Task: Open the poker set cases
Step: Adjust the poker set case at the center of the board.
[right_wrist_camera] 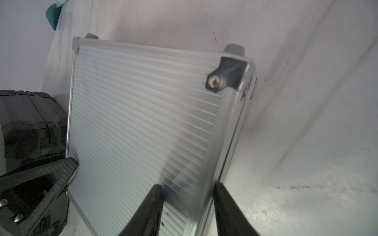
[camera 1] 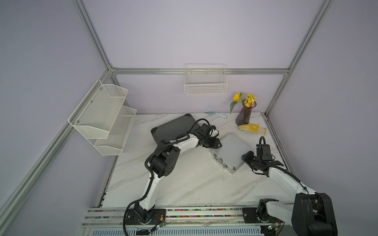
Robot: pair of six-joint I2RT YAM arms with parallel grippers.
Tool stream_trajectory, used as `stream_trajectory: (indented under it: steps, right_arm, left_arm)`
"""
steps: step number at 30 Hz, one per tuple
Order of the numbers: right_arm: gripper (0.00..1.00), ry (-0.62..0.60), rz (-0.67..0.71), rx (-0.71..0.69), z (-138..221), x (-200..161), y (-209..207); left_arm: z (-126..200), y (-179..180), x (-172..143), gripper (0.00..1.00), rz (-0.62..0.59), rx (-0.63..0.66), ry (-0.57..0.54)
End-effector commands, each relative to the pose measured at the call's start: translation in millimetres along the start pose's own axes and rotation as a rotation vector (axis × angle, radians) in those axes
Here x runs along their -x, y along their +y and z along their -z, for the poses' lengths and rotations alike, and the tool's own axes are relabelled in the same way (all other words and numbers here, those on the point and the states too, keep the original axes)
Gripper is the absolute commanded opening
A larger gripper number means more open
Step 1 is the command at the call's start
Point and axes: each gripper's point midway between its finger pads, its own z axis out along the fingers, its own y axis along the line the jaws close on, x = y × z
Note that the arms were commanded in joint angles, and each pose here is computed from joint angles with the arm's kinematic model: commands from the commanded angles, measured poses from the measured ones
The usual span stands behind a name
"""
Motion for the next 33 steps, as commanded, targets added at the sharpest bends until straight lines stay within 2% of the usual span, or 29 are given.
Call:
stream_trajectory:
  steps: [1, 12, 17, 21, 24, 29, 31, 33]
  right_arm:
    - [0.44, 0.045, 0.038, 0.098, -10.2, -2.7, 23.5]
    - [0.44, 0.133, 0.002, 0.150, -26.6, -14.6, 31.7]
    - [0.44, 0.159, 0.015, 0.153, -23.0, -21.7, 30.4]
    - [0.45, 0.131, 0.049, 0.136, -17.5, -16.5, 29.4]
    - [0.51, 0.108, 0.062, 0.124, -12.1, -7.7, 33.2]
    - [0.78, -0.114, 0.070, 0.060, 35.1, 36.3, 37.1]
    - [0.81, -0.161, 0.082, 0.039, 52.8, 45.3, 38.3]
    - [0.82, -0.144, 0.088, 0.026, 64.1, 42.4, 38.4]
  left_arm:
    - [3.1, -28.0, -48.9, 0.57, 0.012, -0.043, 0.127]
    - [28.7, -42.0, -97.6, 0.57, 0.039, -0.030, 0.137]
    - [47.6, -45.1, -109.1, 0.57, 0.065, -0.043, 0.111]
    - [57.4, -45.6, -112.0, 0.57, 0.060, -0.039, 0.097]
    - [63.8, -45.5, -108.7, 0.59, 0.052, -0.028, 0.074]
    - [81.3, -48.3, -96.5, 0.65, 0.040, -0.011, 0.012]
    - [88.4, -50.1, -92.4, 0.66, 0.031, -0.010, -0.008]
    - [94.5, -52.5, -88.9, 0.66, 0.025, -0.010, -0.021]
